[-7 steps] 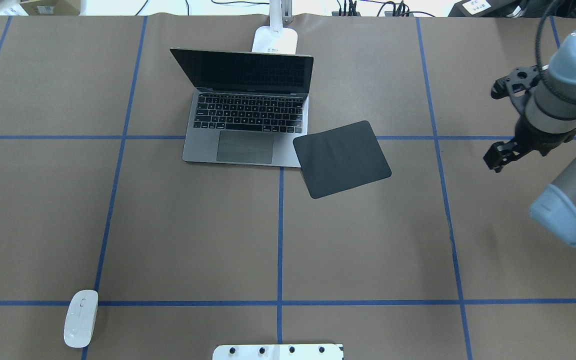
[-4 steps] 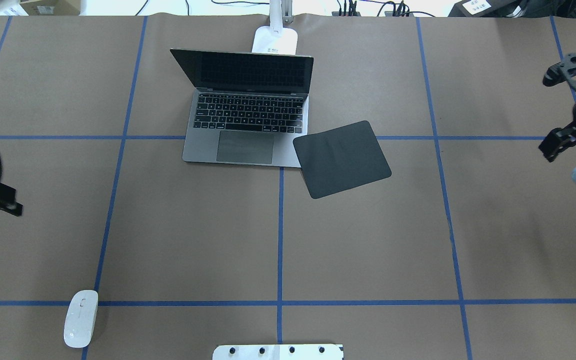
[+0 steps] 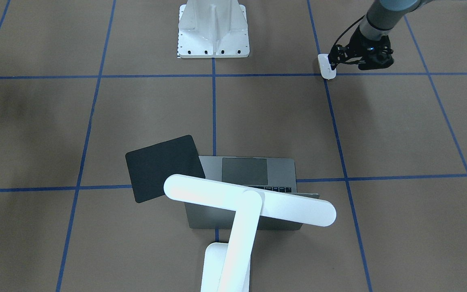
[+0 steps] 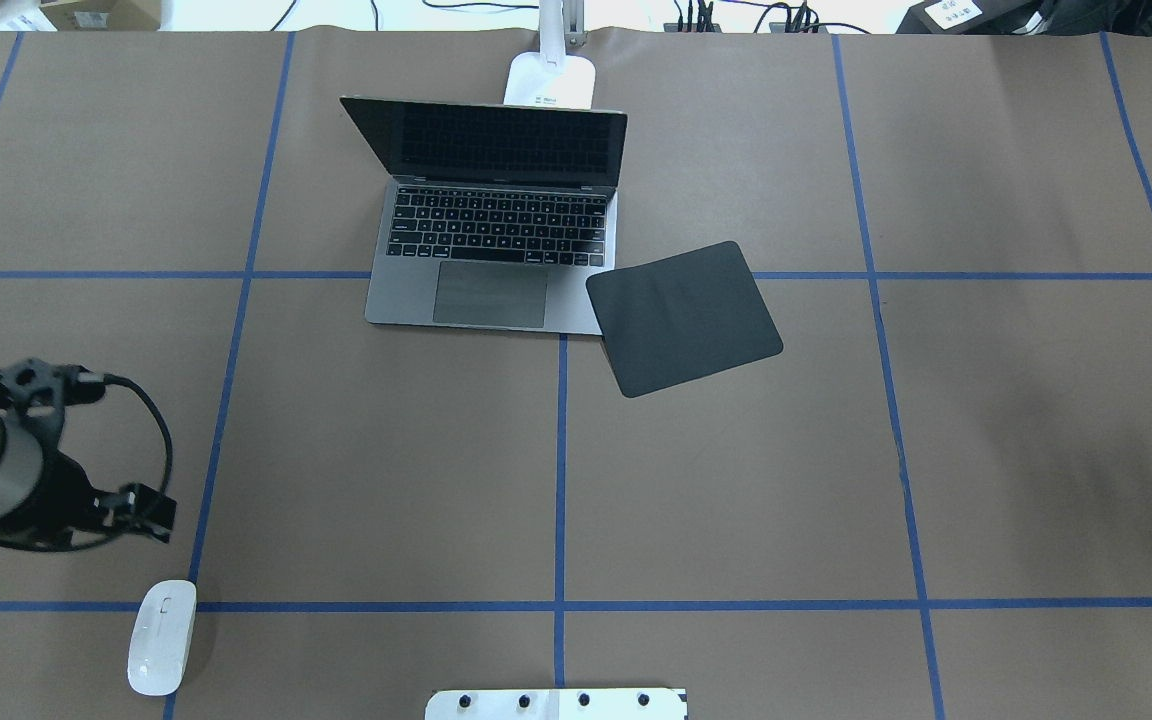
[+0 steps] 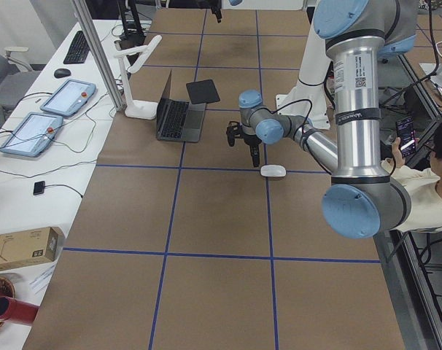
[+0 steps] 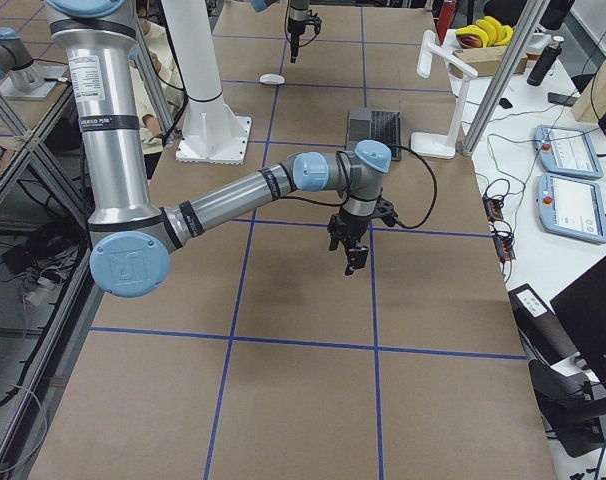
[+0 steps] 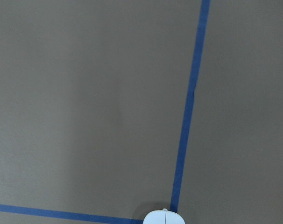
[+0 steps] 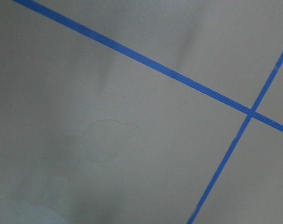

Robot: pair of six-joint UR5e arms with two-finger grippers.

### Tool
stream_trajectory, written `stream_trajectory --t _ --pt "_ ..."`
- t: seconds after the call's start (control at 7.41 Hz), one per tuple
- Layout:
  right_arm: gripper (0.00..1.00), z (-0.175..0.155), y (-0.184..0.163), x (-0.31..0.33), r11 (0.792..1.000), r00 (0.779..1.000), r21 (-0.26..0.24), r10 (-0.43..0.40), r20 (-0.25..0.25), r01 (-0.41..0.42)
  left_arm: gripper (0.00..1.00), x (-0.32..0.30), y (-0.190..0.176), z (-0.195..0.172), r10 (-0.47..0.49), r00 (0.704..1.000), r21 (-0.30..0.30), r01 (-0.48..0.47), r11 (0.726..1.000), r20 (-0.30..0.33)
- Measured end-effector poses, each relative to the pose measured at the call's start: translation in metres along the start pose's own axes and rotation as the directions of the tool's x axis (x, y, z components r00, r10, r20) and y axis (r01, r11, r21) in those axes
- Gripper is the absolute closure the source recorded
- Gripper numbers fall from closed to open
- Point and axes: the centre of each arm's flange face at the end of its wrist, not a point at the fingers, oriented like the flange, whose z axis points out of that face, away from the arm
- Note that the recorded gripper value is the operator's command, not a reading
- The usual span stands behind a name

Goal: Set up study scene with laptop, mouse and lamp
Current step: 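Withdraw the right gripper while the left gripper moves over the white mouse, then grasp the white mouse with the left gripper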

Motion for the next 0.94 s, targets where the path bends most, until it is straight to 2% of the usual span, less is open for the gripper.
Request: stream_trajectory --t 0.4,0.94 --pt "0.0 0.003 0.012 0.014 1.0 1.0 -0.006 0.018 0.009 -0.018 0.0 0.036 0.042 0.043 0.072 0.997 -0.002 -0.072 0.997 0.039" --pt "0.0 0.003 0.014 0.019 1.0 1.0 -0.006 0.028 0.007 -0.028 0.0 0.018 0.052 0.078 0.106 0.986 0.007 -0.108 0.994 0.131"
